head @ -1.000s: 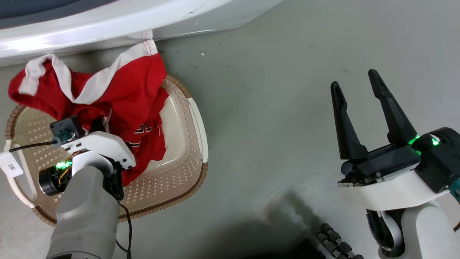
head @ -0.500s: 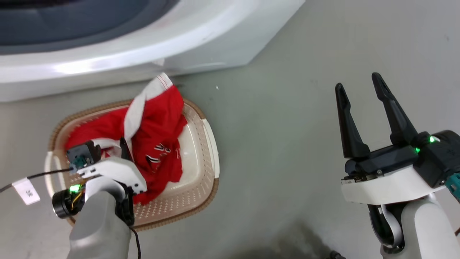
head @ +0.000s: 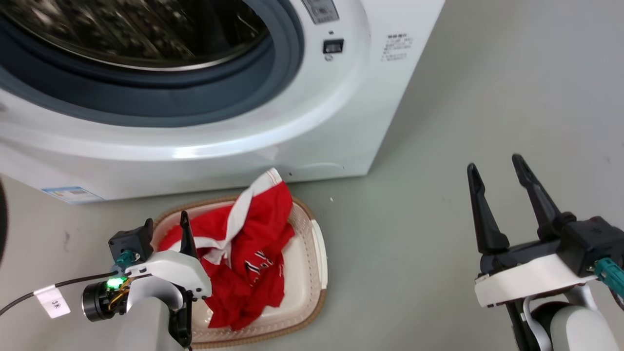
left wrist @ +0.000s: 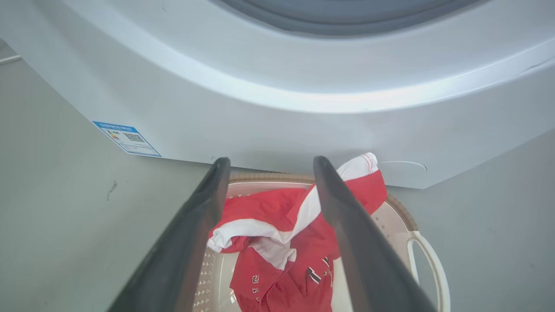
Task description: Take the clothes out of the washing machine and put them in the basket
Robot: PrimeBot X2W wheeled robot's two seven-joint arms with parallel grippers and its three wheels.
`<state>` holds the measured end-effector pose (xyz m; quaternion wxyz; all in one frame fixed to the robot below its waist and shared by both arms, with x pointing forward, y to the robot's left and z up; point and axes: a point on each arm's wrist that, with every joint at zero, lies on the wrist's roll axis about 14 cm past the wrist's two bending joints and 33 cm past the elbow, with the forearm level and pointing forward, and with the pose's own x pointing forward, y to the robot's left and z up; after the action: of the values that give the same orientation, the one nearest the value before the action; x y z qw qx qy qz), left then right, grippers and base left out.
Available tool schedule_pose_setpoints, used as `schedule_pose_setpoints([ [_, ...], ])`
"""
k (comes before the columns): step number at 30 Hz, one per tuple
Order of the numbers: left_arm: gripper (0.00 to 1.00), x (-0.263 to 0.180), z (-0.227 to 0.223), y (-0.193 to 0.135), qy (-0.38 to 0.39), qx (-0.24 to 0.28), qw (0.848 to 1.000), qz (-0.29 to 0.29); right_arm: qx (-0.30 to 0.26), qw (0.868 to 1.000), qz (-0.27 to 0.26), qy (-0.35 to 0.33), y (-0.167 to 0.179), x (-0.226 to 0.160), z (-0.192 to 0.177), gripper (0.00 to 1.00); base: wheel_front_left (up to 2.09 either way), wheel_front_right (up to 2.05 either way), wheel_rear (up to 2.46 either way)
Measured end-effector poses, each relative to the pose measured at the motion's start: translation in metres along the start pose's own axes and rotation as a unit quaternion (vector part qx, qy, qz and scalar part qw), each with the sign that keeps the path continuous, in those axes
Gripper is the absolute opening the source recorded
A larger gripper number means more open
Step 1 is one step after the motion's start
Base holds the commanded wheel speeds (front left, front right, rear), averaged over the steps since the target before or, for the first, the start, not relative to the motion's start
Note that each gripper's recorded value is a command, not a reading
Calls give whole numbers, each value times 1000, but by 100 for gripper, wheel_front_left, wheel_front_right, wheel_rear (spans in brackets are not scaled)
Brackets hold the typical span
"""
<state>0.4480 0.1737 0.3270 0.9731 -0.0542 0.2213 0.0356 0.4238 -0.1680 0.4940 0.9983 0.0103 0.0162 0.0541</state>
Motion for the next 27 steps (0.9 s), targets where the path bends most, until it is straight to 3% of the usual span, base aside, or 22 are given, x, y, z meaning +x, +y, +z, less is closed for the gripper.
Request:
schedule_pose_setpoints([
  [7, 100, -32, 63, 3, -100, 11, 995, -9, 0, 1000, 12, -22, 11, -16, 21, 100, 0, 0, 0],
  [15, 100, -73, 124, -4, -204, 24, 978, -24, 0, 999, 17, -35, 17, -34, 33, 100, 0, 0, 0],
  [27, 100, -126, 148, -17, -270, 52, 960, -44, -2, 999, 19, -39, 20, -56, 38, 100, 0, 0, 0],
])
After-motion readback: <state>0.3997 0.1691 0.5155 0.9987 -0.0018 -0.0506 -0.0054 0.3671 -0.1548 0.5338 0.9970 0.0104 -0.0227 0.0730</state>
